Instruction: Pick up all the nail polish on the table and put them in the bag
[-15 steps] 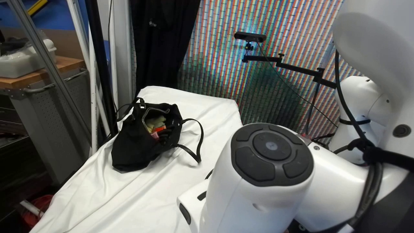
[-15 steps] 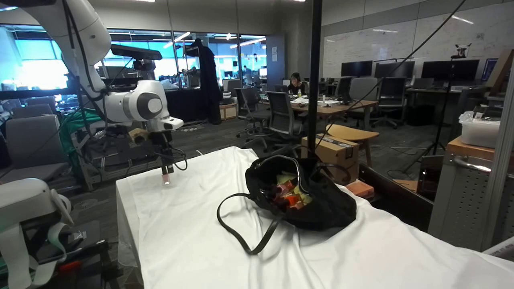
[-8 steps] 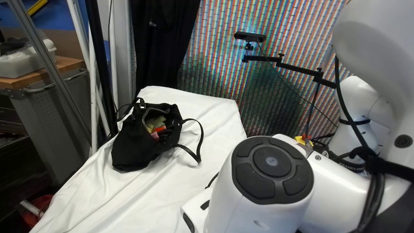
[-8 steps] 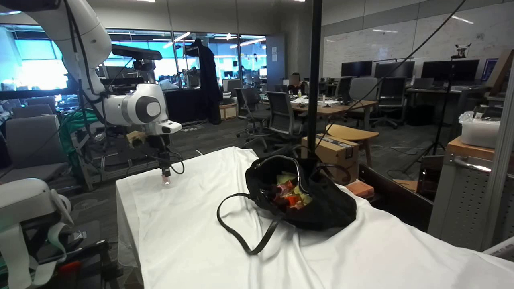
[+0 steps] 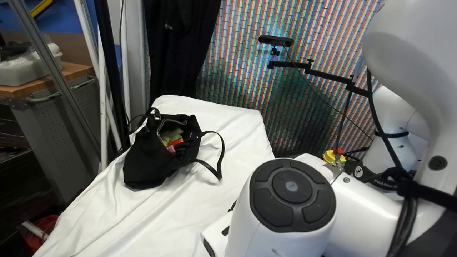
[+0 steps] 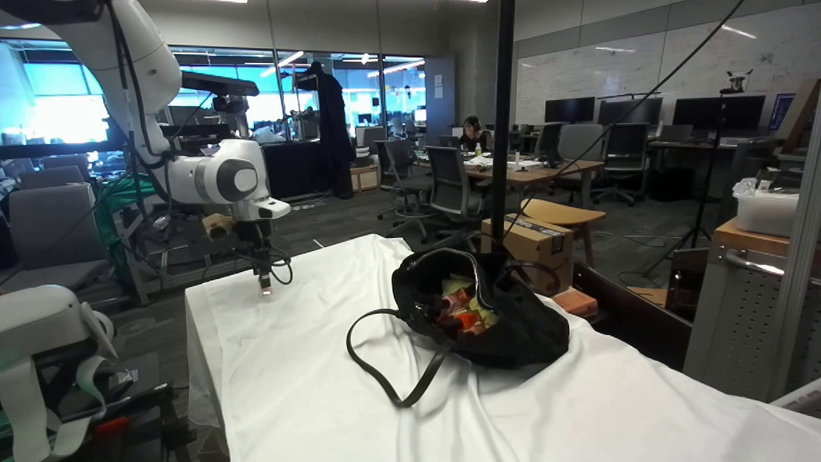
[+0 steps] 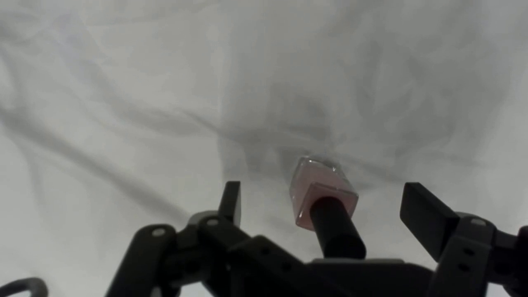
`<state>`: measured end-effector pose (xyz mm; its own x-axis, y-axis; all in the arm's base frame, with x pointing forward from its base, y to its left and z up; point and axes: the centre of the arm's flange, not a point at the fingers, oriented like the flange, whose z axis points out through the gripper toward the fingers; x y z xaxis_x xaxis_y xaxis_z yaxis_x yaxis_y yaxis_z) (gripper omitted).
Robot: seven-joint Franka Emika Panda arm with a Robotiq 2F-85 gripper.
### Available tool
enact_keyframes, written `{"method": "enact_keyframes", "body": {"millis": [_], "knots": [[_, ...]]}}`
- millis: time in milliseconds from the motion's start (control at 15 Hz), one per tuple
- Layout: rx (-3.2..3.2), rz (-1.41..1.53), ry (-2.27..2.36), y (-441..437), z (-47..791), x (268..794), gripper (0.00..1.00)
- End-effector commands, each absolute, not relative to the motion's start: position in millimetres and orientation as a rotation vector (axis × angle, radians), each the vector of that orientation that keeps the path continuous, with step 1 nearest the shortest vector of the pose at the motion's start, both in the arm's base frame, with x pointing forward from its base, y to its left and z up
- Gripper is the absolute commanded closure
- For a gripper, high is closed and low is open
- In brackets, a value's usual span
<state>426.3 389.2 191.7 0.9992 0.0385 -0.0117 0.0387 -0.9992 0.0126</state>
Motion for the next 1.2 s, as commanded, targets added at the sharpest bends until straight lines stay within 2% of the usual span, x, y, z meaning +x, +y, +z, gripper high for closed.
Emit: {"method": "enact_keyframes", "body": {"millis": [0,1133], "knots": [[3.163,-0.033,0.091,395.5,187.9,430.1,0.0],[3.218,-0.086,0.181,390.2,172.6,438.3,0.0]]}}
